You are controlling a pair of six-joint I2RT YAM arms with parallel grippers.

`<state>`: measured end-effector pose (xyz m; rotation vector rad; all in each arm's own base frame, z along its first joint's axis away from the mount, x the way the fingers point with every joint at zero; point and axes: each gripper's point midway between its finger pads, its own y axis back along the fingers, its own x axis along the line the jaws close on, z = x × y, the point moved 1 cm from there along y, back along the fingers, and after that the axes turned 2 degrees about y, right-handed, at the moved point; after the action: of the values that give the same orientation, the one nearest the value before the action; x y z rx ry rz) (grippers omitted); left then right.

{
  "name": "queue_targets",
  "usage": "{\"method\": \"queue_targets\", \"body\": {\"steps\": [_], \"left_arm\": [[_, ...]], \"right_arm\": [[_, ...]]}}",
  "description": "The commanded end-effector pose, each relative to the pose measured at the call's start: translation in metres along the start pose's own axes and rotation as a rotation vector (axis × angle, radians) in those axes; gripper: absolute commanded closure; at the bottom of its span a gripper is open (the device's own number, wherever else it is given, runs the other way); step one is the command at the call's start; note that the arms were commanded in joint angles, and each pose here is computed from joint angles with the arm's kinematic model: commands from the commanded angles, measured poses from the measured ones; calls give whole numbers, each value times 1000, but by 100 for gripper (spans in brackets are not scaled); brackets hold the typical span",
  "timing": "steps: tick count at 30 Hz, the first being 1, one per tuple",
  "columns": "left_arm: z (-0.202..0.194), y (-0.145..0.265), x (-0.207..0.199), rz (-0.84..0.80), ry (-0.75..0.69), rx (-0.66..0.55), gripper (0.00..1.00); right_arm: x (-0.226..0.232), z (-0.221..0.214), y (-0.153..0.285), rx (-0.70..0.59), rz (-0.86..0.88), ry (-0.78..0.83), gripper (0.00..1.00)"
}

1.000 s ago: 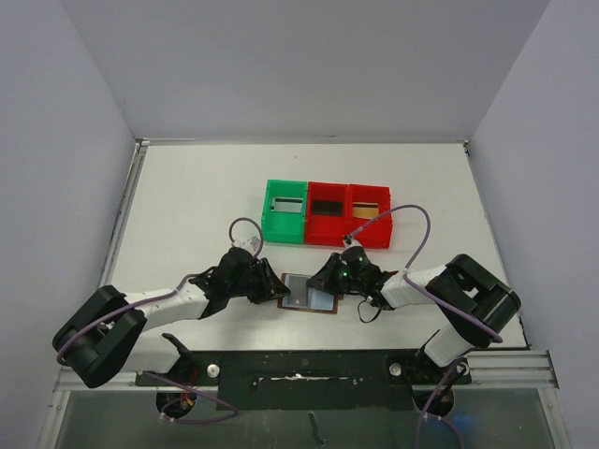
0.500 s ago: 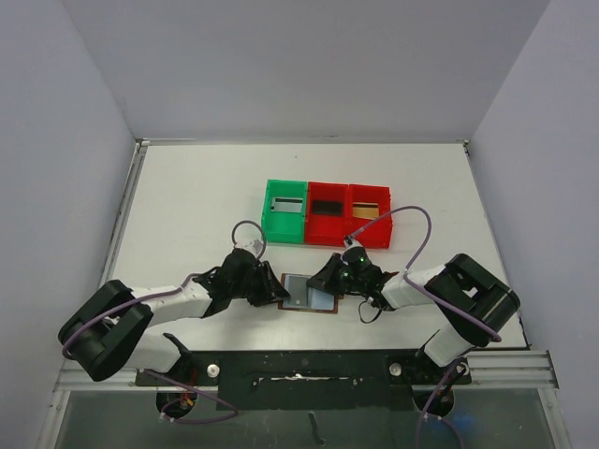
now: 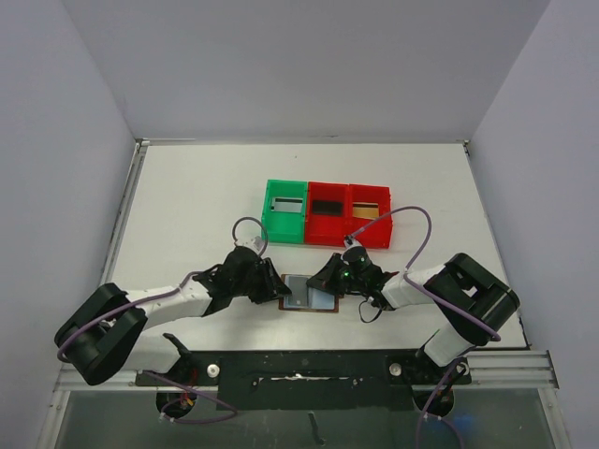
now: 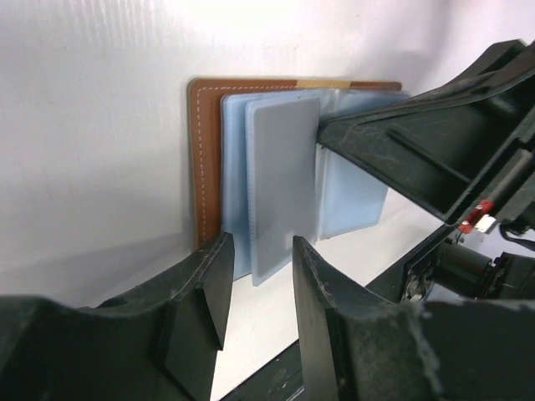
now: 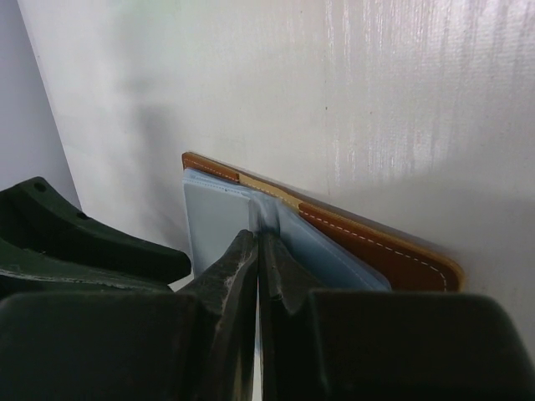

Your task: Take the credit cards out of the card holder

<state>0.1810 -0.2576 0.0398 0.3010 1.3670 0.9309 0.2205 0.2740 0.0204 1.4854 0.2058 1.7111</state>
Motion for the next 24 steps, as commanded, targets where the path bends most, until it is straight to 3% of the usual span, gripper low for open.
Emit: {"method": "queue_targets", "body": {"steps": [1, 11, 24], "left_arm": [[26, 12, -28, -38, -47, -108, 65], [20, 9, -43, -127, -44, -72, 65], [12, 0, -38, -112, -28, -38, 68]], "right_arm": [[-63, -18, 4, 39, -223, -5, 99], [-65, -19, 4, 40, -229, -6, 99], [-66, -20, 4, 45, -229, -10, 99]]}}
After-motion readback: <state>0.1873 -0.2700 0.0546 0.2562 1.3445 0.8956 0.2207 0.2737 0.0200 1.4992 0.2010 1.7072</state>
